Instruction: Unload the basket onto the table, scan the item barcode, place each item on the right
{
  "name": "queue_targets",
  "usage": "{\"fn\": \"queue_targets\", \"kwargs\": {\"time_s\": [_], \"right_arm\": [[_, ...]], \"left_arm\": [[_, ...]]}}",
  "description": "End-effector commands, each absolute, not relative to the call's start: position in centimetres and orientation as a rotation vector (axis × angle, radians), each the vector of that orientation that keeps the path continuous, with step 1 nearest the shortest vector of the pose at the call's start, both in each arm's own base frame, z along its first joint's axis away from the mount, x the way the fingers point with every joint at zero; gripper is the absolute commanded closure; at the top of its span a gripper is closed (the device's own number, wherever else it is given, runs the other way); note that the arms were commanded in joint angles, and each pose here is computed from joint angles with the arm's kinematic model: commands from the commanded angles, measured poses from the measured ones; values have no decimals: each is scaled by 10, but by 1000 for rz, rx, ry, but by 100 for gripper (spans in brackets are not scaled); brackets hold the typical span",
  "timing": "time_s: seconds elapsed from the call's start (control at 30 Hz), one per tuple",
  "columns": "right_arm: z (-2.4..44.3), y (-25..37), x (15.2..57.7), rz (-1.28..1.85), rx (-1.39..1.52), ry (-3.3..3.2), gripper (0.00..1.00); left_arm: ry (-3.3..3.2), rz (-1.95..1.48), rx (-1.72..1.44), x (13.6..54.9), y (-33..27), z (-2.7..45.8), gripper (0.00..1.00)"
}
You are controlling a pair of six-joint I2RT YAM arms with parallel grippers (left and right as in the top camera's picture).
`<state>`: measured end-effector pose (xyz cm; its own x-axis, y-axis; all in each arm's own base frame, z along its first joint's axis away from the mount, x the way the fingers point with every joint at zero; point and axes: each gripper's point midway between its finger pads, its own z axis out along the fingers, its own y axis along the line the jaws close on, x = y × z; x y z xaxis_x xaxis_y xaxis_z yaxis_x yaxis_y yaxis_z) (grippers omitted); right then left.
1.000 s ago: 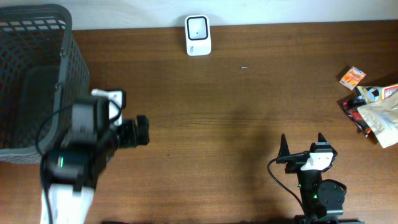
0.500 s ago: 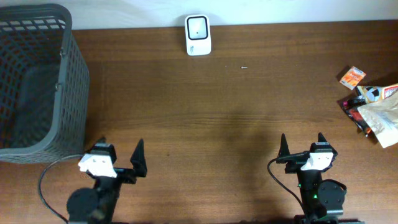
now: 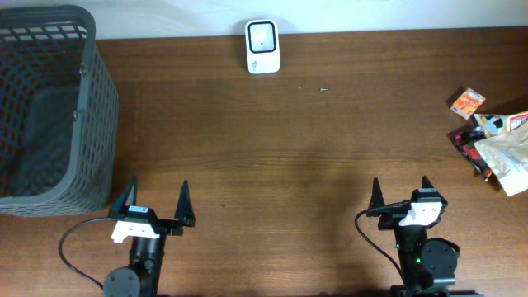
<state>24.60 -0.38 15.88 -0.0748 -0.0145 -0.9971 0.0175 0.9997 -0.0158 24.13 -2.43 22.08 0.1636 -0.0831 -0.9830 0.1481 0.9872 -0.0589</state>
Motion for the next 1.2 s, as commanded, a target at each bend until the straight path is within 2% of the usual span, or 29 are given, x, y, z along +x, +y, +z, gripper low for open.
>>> {"fn": "queue_targets", "kwargs": {"time_s": [0.0, 0.07, 0.33, 0.47, 0.63, 1.17], "right_arm": [[155, -6, 246, -35, 6, 1651, 2], [155, -6, 246, -35, 6, 1651, 2], [155, -6, 246, -35, 6, 1651, 2], [155, -6, 246, -36, 6, 1651, 2], [155, -6, 246, -35, 6, 1651, 2], [155, -6, 246, -35, 6, 1651, 1]], "left_arm": [[1512, -151, 79, 244, -25, 190, 1], [1646, -146, 70, 244, -24, 157, 1], [1628, -46, 192, 244, -26, 159, 1], [1651, -161, -61, 246, -13, 156, 1], [1655, -33, -12, 246, -3, 155, 1], [1652, 3, 23, 246, -3, 156, 1]]}}
